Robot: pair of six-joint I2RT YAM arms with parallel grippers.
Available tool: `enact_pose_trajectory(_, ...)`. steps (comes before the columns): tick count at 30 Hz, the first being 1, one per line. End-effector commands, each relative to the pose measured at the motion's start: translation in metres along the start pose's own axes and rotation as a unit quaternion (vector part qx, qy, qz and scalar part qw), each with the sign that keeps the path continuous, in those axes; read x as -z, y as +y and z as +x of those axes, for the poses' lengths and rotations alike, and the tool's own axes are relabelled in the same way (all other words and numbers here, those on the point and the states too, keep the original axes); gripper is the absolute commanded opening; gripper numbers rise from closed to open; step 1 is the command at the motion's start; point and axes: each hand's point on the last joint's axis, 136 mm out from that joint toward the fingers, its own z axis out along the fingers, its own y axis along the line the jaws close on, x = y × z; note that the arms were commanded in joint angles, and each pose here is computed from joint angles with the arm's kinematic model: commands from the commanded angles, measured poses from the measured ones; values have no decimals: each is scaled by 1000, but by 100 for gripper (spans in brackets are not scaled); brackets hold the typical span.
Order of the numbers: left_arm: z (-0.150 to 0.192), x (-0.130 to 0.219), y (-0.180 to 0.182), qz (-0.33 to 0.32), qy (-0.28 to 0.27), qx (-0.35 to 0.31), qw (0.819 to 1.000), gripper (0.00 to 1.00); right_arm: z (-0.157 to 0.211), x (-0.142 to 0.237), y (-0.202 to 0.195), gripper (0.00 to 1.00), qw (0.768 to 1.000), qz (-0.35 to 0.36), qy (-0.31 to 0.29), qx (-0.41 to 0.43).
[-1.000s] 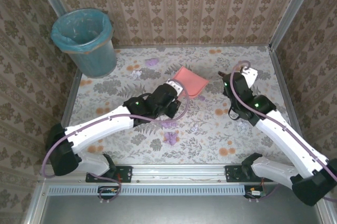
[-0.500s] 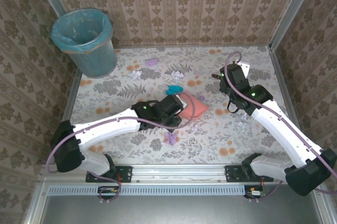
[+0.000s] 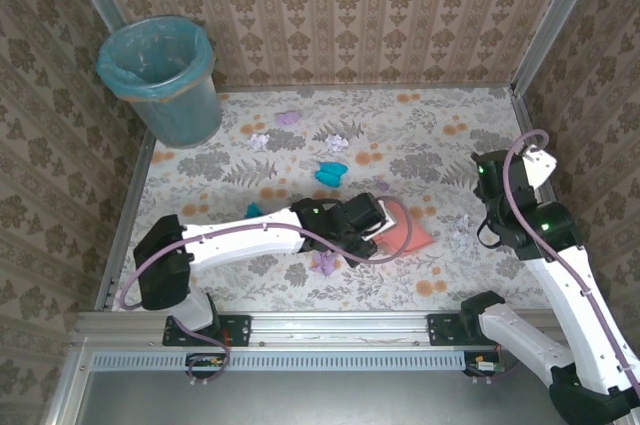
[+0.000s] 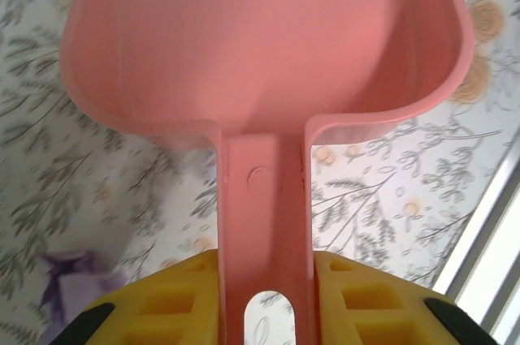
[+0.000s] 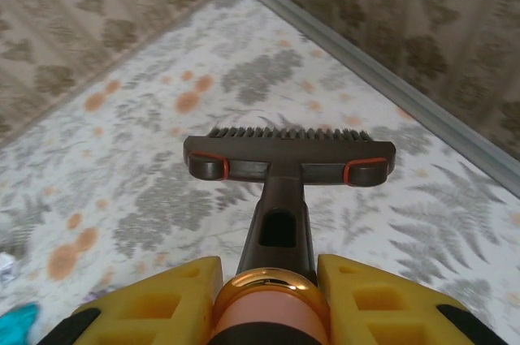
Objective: Sweep away the paper scraps from the table
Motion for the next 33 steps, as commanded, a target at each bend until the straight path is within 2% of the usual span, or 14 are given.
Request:
enact_pose_trajectory(1, -8, -5, -19, 29, 1, -33, 999, 0, 13, 0, -37, 0, 996, 80, 24, -15)
enact_pose_trajectory(11, -14, -45, -31, 39, 31, -37, 998, 0, 29, -7, -54, 0, 990, 128, 57, 5)
enact_pose_trajectory(17, -18, -57, -32, 39, 37, -40, 998, 0, 49, -18, -55, 0, 986, 141, 91, 25)
enact_pose_trajectory(24, -17, -68, -28, 24, 49, -40, 998, 0, 72, -21, -49, 0, 984, 108, 136, 40)
enact_pose_trajectory(33, -21, -77, -27, 18, 48, -34, 998, 0, 99, -8, -38, 0, 979, 42, 198, 13)
